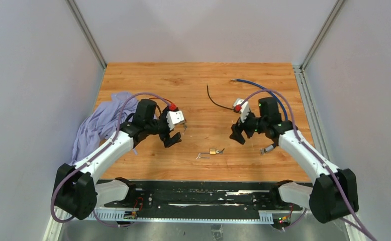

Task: Lock with the key
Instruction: Pick up the lock from the center of the board.

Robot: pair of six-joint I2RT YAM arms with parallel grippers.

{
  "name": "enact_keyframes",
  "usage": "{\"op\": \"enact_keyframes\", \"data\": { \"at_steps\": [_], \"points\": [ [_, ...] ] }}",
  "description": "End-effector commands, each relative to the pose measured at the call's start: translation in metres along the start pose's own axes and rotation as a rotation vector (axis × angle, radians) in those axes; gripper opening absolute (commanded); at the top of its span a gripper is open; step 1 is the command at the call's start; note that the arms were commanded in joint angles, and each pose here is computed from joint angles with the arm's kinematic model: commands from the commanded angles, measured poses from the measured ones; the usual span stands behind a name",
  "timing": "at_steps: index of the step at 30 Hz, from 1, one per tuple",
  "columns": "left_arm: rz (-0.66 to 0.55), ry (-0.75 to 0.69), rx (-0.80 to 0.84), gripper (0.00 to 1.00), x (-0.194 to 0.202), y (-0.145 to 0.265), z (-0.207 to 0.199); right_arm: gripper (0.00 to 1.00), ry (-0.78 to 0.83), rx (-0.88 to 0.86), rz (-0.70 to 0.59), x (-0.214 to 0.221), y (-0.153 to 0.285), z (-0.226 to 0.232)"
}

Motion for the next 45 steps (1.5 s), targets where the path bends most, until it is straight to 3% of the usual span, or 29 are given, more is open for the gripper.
{"op": "enact_keyframes", "data": {
  "at_steps": [1,13,28,36,45],
  "points": [
    [-0.021,0.000,-0.011,0.98,0.002,-0.006,-0.002,0.82,0.109,-0.149,0.113,0.017,-0.035,0.029],
    [0.054,0.022,-0.185,0.98,0.003,0.010,0.013,0.77,0.272,-0.307,0.340,0.045,-0.096,0.066],
    [0.039,0.087,-0.280,0.98,0.007,0.032,0.029,0.70,0.405,-0.248,0.514,0.059,-0.124,0.079],
    [0.042,0.090,-0.274,0.98,0.009,0.029,0.029,0.57,0.456,-0.219,0.579,0.069,-0.129,0.082],
    [0.046,0.093,-0.268,0.98,0.010,0.028,0.029,0.32,0.483,-0.217,0.585,0.072,-0.124,0.080]
  ]
}}
Point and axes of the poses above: each gripper's point midway between its finger pads, its own y axis back along the fingers, its own z axis along the line the jaws close on, x = y × z, the point moved 7 cm from there along y, back along the fingers, and after that the axes turned 15 degrees about -y, right-handed, at the moved point
